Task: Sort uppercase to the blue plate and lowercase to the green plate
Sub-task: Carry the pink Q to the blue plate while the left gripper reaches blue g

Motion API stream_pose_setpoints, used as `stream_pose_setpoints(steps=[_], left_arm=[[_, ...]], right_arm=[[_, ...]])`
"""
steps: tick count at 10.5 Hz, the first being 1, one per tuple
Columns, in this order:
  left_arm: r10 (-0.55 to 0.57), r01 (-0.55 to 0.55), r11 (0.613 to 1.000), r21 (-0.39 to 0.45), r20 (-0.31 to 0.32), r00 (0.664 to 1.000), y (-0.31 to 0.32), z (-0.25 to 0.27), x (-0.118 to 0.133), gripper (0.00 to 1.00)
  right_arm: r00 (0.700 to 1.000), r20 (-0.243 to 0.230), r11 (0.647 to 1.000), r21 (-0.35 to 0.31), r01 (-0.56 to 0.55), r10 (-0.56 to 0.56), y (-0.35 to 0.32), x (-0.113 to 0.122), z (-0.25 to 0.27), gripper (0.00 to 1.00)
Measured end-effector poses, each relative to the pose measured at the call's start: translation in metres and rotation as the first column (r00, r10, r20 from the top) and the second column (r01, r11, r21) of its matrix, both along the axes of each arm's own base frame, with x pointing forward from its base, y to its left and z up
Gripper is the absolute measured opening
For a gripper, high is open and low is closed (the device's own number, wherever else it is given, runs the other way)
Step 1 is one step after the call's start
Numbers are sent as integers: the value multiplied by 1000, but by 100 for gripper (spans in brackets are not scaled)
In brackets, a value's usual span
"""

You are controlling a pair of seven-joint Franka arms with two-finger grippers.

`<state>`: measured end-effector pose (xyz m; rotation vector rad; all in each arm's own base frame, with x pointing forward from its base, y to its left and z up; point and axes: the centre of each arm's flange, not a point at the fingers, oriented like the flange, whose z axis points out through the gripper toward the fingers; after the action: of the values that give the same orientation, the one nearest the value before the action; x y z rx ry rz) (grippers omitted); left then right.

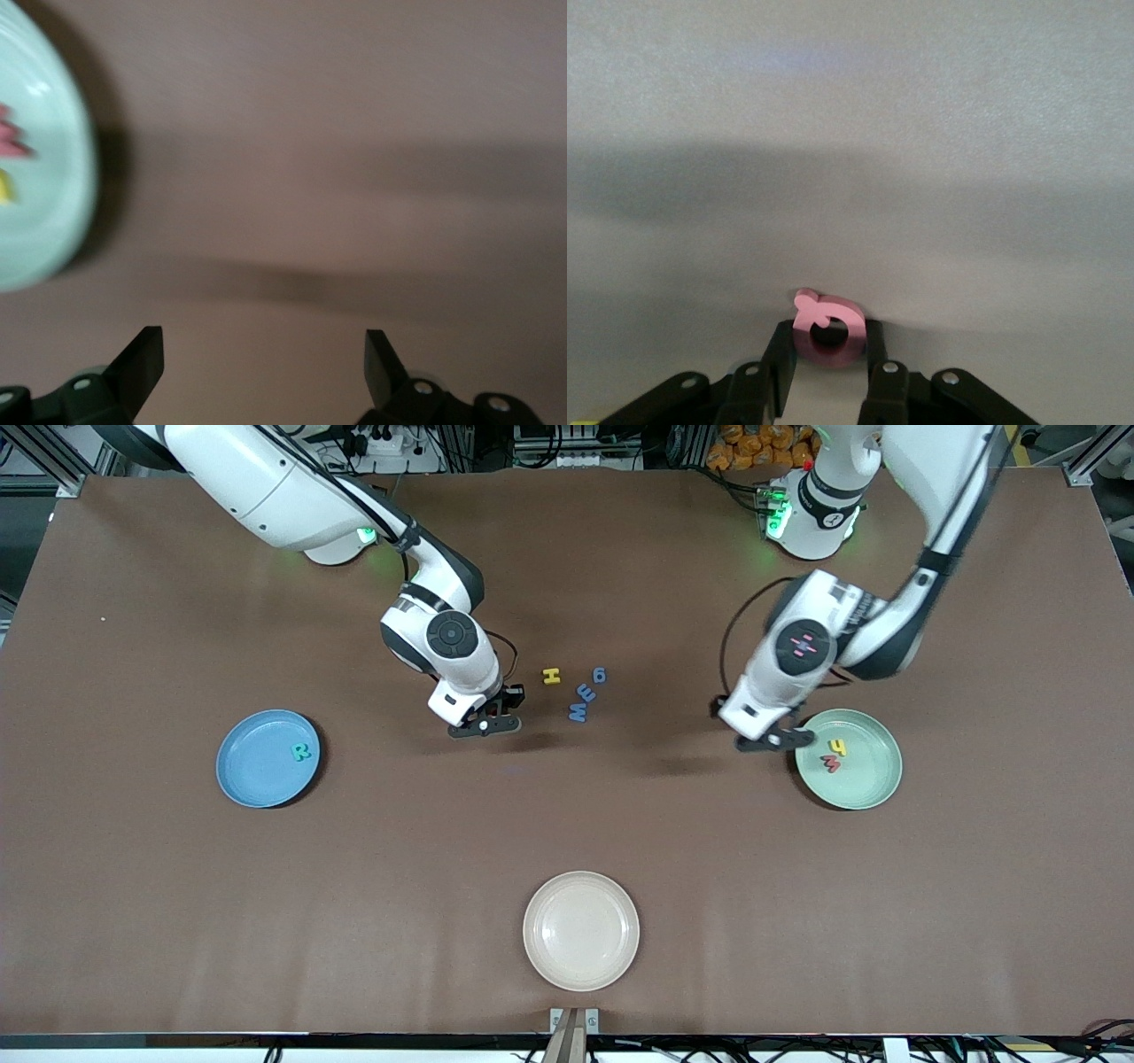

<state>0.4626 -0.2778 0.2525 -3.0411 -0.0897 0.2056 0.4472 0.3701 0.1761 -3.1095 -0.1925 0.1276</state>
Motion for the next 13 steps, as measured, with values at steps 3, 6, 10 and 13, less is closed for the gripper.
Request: stream_pose_setpoints(steps=[3,6,10,13], left_arm=[[-31,31,999,-15,13,999,-85,5,-61,100],[-96,103,986,-133,57,994,-130,-1,-88,100],[-195,199,966,-164,45,980,-166,-35,-125,100],[-200,203,966,-162,34,979,-180,-45,-135,100]], right_arm=[[1000,-14,998,-58,-21,20,-27,28,7,36],[996,-28,986,-136,-92,89,-81,76,28,36],[970,-123,953,-196,-230,209,-237,142,35,36],[946,-225,936,-213,-281,233,-311,154,67,36]])
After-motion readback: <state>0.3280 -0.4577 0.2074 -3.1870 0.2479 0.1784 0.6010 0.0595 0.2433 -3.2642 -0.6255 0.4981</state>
